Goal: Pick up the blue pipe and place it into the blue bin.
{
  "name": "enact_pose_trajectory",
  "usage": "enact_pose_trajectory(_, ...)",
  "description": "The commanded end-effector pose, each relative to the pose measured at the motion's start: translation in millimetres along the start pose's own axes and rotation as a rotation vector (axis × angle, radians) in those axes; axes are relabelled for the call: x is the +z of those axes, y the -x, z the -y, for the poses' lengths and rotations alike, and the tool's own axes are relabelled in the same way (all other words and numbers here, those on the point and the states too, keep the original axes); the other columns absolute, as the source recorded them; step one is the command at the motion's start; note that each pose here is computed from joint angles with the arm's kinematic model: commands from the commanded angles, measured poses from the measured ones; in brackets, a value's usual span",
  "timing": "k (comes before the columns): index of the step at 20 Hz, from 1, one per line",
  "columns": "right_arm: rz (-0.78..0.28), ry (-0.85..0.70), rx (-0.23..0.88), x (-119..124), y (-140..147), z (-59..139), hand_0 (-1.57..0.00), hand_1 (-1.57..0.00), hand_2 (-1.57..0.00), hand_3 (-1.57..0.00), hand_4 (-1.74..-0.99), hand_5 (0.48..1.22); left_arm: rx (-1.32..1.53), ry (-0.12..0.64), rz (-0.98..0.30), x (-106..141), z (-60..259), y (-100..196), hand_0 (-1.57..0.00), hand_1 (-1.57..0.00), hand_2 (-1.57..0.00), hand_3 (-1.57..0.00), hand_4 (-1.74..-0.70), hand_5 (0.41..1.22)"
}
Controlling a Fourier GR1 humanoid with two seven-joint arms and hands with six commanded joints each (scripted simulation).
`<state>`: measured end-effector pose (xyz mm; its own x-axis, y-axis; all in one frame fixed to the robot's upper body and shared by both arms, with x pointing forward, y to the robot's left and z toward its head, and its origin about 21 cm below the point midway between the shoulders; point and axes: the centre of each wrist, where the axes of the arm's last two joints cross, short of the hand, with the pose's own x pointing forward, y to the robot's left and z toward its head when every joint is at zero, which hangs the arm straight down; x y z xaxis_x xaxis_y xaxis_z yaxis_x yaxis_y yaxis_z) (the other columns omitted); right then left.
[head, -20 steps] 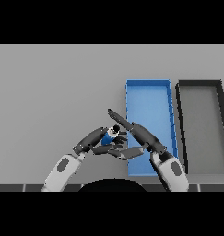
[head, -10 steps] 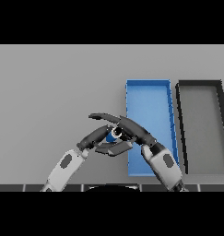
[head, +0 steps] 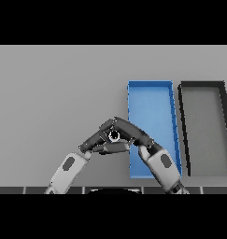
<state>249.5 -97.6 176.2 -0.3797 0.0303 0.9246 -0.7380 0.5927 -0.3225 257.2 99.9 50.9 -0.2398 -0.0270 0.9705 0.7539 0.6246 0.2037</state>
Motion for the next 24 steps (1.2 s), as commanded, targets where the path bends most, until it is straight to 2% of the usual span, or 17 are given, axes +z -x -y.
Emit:
enact_pose_trajectory(1, 0.004, -0.009, 0.0, -1, 1, -2.3, -1.45, -1.45, -1.46, -1.43, -1.436, 1.068, -0.013, 0.001, -0.007, 1, -1, -1, -1.57, -1.57, -1.57, -1.51, -1.73, 1.221)
enact_pose_trajectory(5, 0.041, -0.015, -0.053, -1, 4, -3.9, -1.52, -1.52, -1.52, -1.51, -1.47, 1.158, -0.003, 0.01, -0.022, 2, -3, -4, -1.57, -1.57, -1.57, -1.55, -1.73, 1.221)
enact_pose_trajectory(6, 0.045, -0.008, -0.054, 1, 2, -1.9, -1.53, -1.53, -1.53, -1.52, -1.475, 1.171, -0.004, 0.014, -0.009, 2, -5, -5, -1.57, -1.57, -1.57, -1.44, -1.72, 1.221)
enact_pose_trajectory(7, 0.041, 0.0, -0.055, 2, 2, 0.4, -1.54, -1.54, -1.54, -1.53, -1.478, 1.181, -0.018, 0.014, -0.012, 3, -3, -5, -1.57, -1.51, -1.46, -1.47, -1.66, 1.221)
enact_pose_trajectory(9, 0.023, 0.01, -0.043, 0, -3, -0.2, -1.55, -1.55, -1.55, -1.55, -1.483, 1.195, -0.068, 0.023, -0.002, 4, -4, -7, -1.05, -0.99, -0.95, -0.96, -1.43, 1.221)
enact_pose_trajectory(10, 0.016, 0.009, -0.037, -1, -1, -2.0, -1.56, -1.56, -1.56, -1.55, -1.484, 1.201, -0.072, 0.04, -0.025, 5, -6, -3, -0.84, -0.79, -0.76, -0.77, -1.32, 1.221)
enact_pose_trajectory(12, 0.012, 0.017, -0.049, 1, -4, -3.7, -1.56, -1.56, -1.56, -1.56, -1.486, 1.208, -0.111, 0.07, 0.008, 7, -7, -2, -0.53, -0.51, -0.49, -0.49, -1.14, 1.221)
enact_pose_trajectory(15, 0.007, 0.029, -0.036, 2, -5, -3.1, -1.57, -1.57, -1.57, -1.56, -1.488, 1.214, -0.177, 0.061, -0.013, 5, -7, -1, -0.27, -0.26, -0.25, -0.25, -0.95, 0.972)
enact_pose_trajectory(18, 0.007, 0.033, -0.037, 0, -5, -6.4, -1.57, -1.57, -1.57, -1.57, -1.488, 1.218, -0.166, 0.052, -0.034, 2, -8, -2, -0.14, -0.13, -0.13, -0.13, -0.88, 0.781)
enact_pose_trajectory(20, 0.01, 0.043, -0.03, 1, -2, -4.7, -1.57, -1.57, -1.57, -1.57, -1.487, 1.219, -0.125, 0.035, -0.046, 5, -10, -1, -0.09, -0.08, -0.08, -0.08, -0.87, 0.697)
enact_pose_trajectory(22, 0.021, 0.039, -0.033, 3, 0, -6.4, -1.57, -1.57, -1.57, -1.57, -1.488, 1.22, -0.096, 0.016, -0.092, 4, -7, 4, -0.06, -0.05, -0.05, -0.05, -0.88, 0.654)
enact_pose_trajectory(24, 0.041, 0.053, -0.085, 2, 0, -6.0, -1.57, -1.57, -1.57, -1.57, -1.489, 1.22, -0.078, -0.007, -0.139, 4, -6, 6, -0.04, -0.03, -0.03, -0.03, -0.89, 0.625)
